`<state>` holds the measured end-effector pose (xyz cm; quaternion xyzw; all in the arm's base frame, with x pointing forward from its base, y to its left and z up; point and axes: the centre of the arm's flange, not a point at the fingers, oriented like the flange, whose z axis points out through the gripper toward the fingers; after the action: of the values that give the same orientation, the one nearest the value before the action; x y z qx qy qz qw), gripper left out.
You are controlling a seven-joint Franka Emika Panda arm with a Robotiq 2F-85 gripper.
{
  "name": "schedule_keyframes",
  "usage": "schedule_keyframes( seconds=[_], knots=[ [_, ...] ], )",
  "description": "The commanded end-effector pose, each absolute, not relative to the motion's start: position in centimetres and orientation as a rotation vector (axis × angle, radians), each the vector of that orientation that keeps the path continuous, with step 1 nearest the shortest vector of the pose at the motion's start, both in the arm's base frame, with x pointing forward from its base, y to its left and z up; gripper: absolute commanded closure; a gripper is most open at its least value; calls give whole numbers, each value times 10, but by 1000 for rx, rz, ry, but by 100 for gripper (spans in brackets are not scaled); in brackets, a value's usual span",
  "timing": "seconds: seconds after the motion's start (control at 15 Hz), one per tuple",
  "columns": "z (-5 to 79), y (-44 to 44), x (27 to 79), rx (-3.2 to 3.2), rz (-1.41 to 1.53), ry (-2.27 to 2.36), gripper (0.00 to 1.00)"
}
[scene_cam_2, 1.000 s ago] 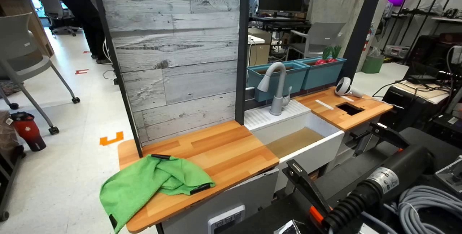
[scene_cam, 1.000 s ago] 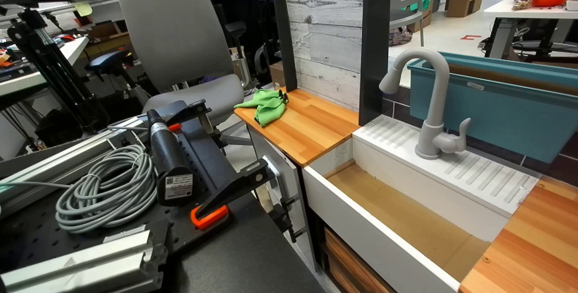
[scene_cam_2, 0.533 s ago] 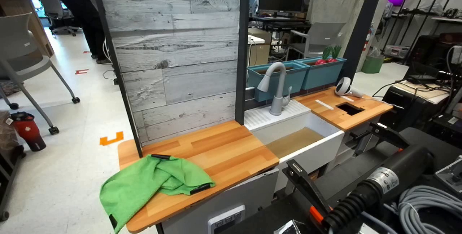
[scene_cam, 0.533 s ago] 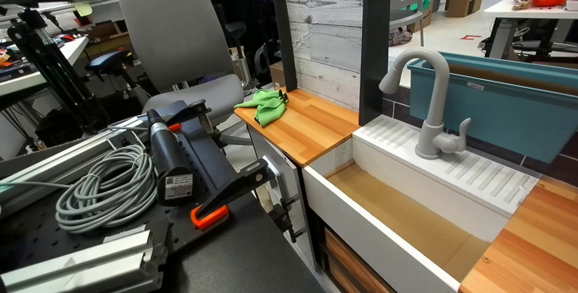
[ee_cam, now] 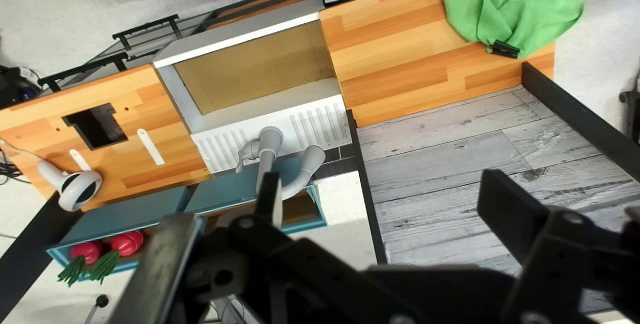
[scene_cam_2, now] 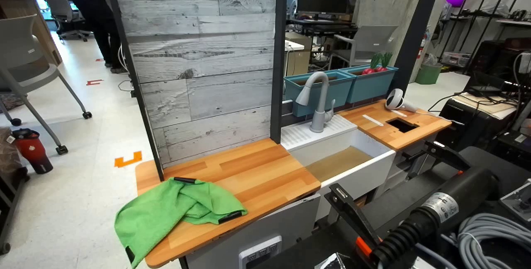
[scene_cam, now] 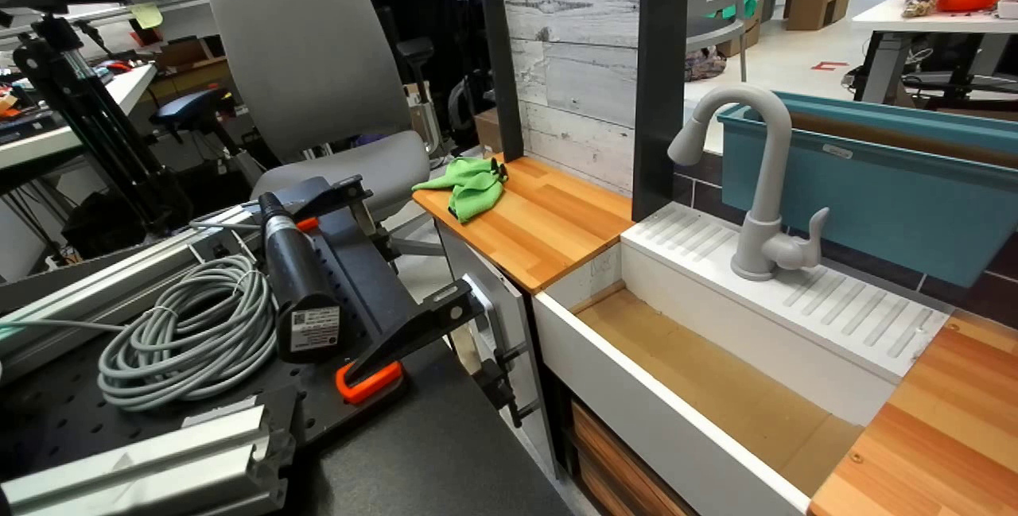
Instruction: Move the green cloth to the right
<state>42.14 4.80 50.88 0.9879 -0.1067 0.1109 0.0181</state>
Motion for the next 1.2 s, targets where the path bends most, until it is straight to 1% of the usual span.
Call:
schedule_keyframes(
  seconds=[0.0, 0.87, 1.13],
  knots=[
    [509, 48, 421, 3068, 344, -332, 0],
    [509, 48, 421, 3068, 344, -332, 0],
    [482, 63, 438, 3088, 337, -366, 0]
  ],
)
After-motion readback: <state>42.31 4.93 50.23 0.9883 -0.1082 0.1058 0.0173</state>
